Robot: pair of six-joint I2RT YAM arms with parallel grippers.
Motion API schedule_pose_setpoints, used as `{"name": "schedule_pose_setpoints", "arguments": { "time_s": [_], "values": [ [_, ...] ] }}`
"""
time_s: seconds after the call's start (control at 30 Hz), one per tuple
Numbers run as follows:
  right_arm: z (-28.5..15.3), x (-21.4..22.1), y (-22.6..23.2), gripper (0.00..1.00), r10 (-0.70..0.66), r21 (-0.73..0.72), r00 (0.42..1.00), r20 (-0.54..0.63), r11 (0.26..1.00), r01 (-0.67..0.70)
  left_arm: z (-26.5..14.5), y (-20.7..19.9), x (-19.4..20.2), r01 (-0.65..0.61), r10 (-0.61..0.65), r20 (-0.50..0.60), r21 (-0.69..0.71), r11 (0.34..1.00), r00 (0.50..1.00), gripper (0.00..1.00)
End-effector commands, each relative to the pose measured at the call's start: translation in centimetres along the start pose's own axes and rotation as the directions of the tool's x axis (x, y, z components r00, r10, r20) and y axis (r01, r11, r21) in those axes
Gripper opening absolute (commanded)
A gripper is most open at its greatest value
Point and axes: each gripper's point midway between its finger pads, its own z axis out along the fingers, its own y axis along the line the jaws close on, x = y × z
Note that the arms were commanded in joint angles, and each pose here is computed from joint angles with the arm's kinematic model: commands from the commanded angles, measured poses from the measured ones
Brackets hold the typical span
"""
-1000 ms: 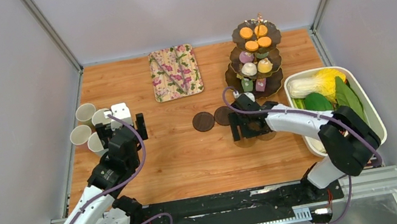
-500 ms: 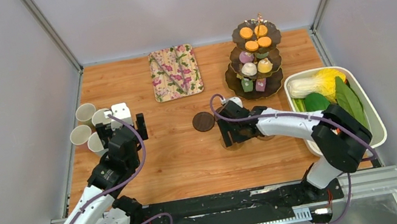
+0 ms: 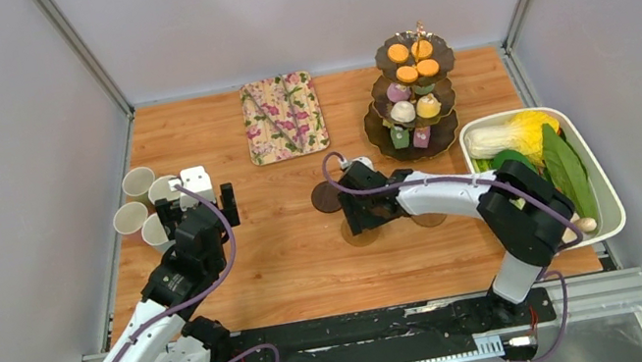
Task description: Serve the afternoon tea
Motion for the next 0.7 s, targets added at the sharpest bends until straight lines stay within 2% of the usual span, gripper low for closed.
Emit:
{"name": "schedule_pose_setpoints", "arguments": {
  "time_s": [0.0, 0.2, 0.5, 0.67],
  "values": [
    [1.0, 1.2, 3.5, 0.65, -0.049, -0.078, 0.998, -0.051, 0.996, 0.045, -0.1, -0.1, -0.9, 0.019, -0.020, 0.033, 0.005, 1.000, 0.999, 1.00],
    [2.2, -0.2, 5.0, 0.64, -0.020, -0.042, 0.999, -0.026, 0.999, 0.019, -0.1, 0.0, -0.9, 0.023, -0.023, 0.035, 0.002, 1.000, 0.999, 1.00],
    [3.2, -1.9, 4.2, 0.63, 0.035, 0.065, 0.999, 0.025, 0.997, -0.036, -0.2, 0.1, -1.0, 0.027, -0.028, 0.039, 0.005, 1.000, 0.999, 1.00],
    [3.0, -2.2, 4.6, 0.65, 0.042, 0.049, 0.999, 0.027, 0.998, -0.043, -0.2, 0.1, -1.0, 0.028, -0.028, 0.041, 0.003, 1.000, 0.999, 1.00]
  ]
}}
